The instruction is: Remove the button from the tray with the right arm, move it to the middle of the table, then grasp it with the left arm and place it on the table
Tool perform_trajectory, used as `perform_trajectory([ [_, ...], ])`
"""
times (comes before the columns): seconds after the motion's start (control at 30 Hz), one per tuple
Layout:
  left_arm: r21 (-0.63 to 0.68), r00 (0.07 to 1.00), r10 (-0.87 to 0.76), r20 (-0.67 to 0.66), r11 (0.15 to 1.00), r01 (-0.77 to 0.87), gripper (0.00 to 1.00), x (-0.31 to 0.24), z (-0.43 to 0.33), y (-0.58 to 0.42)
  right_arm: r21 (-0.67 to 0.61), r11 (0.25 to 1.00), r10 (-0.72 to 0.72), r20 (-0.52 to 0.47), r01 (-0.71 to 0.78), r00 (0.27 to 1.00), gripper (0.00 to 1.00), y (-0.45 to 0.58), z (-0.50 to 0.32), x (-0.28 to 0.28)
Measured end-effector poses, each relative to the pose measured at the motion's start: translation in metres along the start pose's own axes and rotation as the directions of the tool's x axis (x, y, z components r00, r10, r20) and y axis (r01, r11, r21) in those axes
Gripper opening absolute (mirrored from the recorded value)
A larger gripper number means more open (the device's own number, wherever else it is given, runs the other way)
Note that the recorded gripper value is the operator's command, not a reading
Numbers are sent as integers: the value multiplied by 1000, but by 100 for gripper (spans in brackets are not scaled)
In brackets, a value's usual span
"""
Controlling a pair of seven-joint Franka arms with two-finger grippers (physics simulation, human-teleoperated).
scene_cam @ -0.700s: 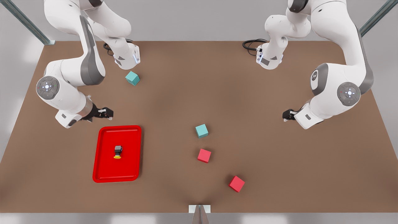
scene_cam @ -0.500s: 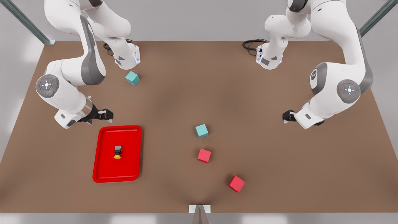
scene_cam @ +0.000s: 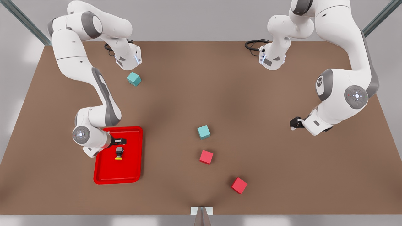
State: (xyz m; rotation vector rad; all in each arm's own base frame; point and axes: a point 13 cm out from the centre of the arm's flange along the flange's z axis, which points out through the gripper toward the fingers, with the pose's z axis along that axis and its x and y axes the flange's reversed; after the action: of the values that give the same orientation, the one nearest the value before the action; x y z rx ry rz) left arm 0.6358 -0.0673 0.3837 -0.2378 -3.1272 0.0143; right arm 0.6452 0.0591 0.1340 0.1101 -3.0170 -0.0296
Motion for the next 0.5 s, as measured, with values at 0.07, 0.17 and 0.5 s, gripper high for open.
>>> perform_trajectory([
  [0.07,0,1000,-1,2,1000,1,100,0,0,0,5,1000,-12,25,12,1000,100,0,20,-10],
  [0.17,0,1000,-1,3,1000,1,100,0,0,0,6,1000,-2,56,2,998,100,-13,47,-21],
  [0.5,-3,1000,0,3,1000,0,100,-1,1,1,40,998,-59,41,58,997,100,-4,98,-7],
])
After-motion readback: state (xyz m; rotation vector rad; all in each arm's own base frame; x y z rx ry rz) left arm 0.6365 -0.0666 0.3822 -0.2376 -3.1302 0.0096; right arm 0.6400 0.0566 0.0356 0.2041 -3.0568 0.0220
